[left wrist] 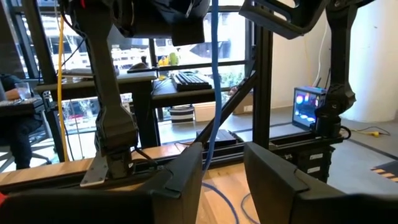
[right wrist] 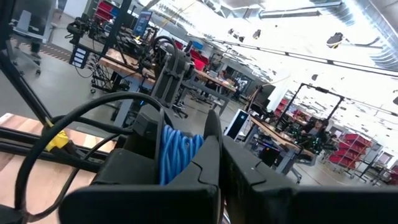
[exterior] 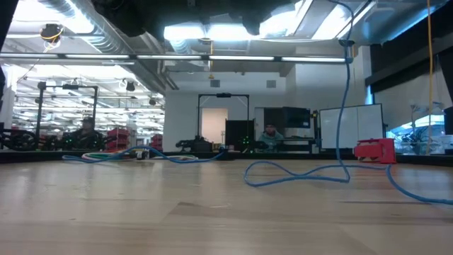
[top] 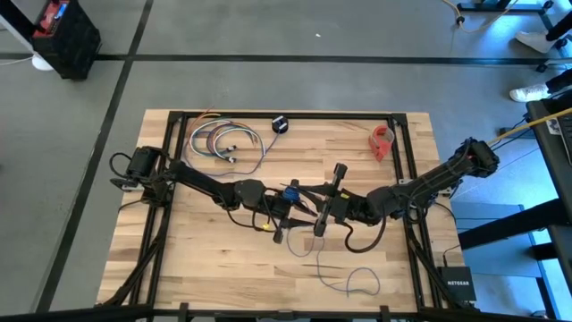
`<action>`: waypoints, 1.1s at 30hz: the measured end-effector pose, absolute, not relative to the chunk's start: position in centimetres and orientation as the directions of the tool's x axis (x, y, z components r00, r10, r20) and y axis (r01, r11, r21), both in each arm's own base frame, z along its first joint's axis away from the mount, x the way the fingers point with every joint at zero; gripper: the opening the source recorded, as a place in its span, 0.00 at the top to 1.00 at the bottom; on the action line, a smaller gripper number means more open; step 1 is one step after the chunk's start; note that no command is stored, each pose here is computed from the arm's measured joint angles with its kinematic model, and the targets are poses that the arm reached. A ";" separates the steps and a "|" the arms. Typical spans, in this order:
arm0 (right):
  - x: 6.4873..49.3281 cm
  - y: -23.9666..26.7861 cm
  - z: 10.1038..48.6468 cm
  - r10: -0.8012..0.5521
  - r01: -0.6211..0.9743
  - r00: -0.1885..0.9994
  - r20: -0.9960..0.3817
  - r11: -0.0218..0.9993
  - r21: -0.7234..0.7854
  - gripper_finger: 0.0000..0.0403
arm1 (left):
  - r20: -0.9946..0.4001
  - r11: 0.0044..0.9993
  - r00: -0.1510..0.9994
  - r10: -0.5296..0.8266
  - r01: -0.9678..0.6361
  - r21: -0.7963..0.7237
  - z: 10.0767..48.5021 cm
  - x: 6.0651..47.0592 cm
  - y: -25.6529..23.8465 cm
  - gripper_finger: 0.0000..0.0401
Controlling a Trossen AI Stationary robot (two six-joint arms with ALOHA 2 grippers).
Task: Coil cords
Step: Coil the blue wire onto the black spool
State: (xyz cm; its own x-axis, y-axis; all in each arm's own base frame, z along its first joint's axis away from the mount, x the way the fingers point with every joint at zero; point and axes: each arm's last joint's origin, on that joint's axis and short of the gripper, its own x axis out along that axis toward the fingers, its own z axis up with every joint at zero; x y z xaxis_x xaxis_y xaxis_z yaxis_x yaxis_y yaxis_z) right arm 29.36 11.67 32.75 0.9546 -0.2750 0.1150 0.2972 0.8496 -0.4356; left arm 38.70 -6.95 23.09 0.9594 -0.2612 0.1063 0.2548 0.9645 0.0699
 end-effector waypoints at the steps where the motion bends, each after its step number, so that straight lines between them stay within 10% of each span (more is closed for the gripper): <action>1: 29.4 11.7 32.7 -0.275 0.299 0.954 0.117 0.850 -0.434 0.98 | 0.107 0.964 0.959 -0.262 0.255 0.070 23.1 38.7 -7.0 0.73; 14: 29.5 11.7 32.8 -0.278 0.307 0.952 0.131 0.851 -0.426 0.98 | 0.075 0.977 0.976 -0.202 0.195 0.091 22.8 38.8 -6.8 0.99; 33: 25.6 15.7 32.9 -0.482 0.428 0.875 0.049 0.720 -0.546 0.98 | -0.182 0.916 0.962 0.202 -0.120 0.384 23.6 37.2 -4.5 0.99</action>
State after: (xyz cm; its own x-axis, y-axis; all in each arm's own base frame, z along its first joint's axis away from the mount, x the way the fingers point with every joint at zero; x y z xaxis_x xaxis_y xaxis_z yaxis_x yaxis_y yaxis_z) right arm 25.63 15.67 32.85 0.8748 -0.4821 0.0489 0.4276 0.7205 -0.5460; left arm 37.22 -4.48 23.56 0.9623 0.2024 -0.1816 -0.1202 0.9156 0.3837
